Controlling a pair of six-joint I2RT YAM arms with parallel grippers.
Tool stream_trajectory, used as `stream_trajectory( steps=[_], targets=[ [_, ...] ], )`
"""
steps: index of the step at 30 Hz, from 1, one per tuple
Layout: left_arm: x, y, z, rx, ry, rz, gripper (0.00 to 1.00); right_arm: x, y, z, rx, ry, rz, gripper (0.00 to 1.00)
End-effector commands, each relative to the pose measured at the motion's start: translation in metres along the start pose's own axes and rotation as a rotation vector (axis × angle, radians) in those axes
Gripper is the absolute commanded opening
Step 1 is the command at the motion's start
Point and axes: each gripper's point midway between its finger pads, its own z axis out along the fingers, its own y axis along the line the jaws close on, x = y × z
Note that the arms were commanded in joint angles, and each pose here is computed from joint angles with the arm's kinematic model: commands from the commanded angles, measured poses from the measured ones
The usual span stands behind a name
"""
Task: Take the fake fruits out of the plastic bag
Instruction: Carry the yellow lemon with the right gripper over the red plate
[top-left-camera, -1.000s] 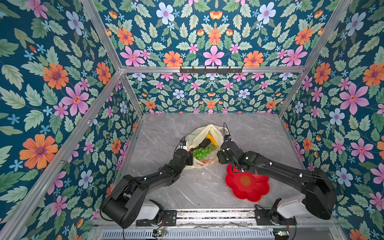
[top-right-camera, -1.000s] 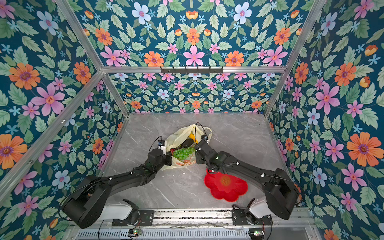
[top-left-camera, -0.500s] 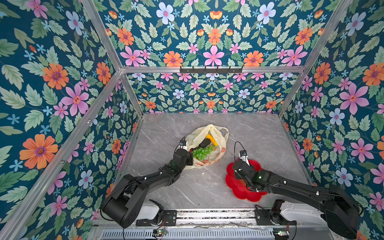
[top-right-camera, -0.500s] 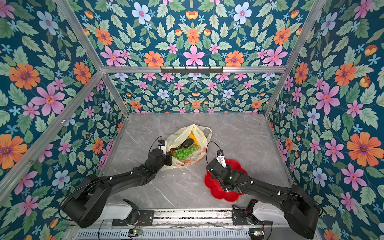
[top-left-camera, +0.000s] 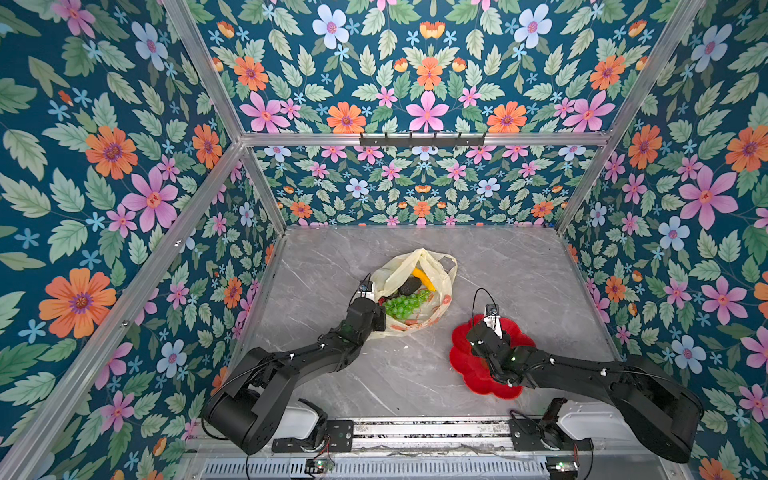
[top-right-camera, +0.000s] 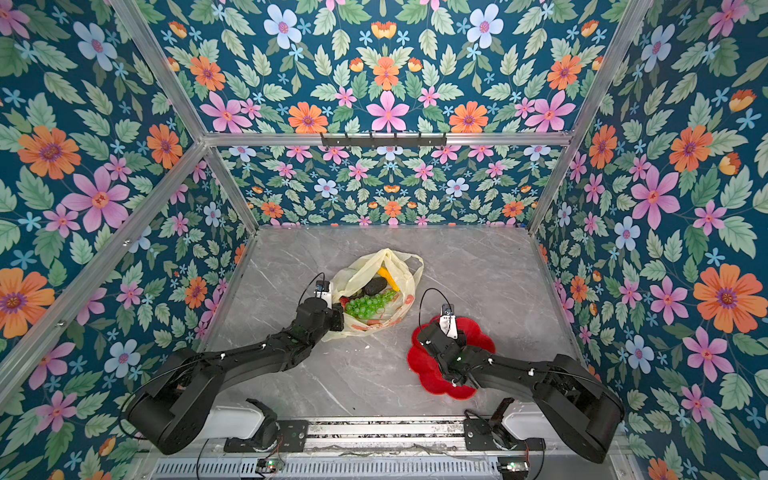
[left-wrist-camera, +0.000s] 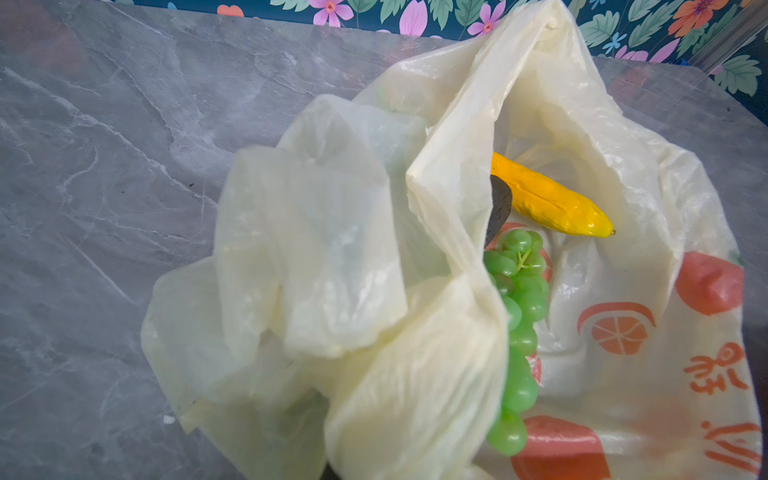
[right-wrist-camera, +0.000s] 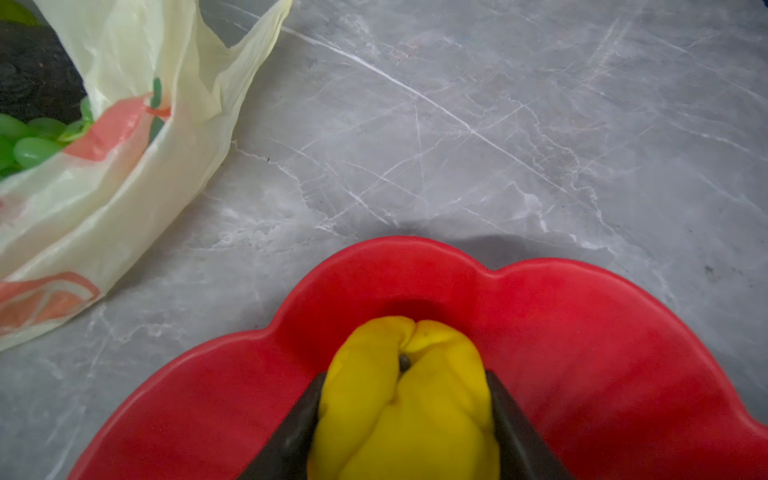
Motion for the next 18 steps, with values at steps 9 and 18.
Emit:
stream_trajectory(
  steps=[9, 18],
  targets=[
    [-0.006, -0.001, 0.001, -0.004, -0.019, 0.016, 0.04, -0.039, 0.003, 0.023, 0.047, -0.167, 0.059, 0.52],
    [-0.009, 0.002, -0.002, -0.019, -0.03, 0.02, 0.04, -0.036, 0.005, 0.037, 0.069, -0.206, 0.041, 0.52]
  ],
)
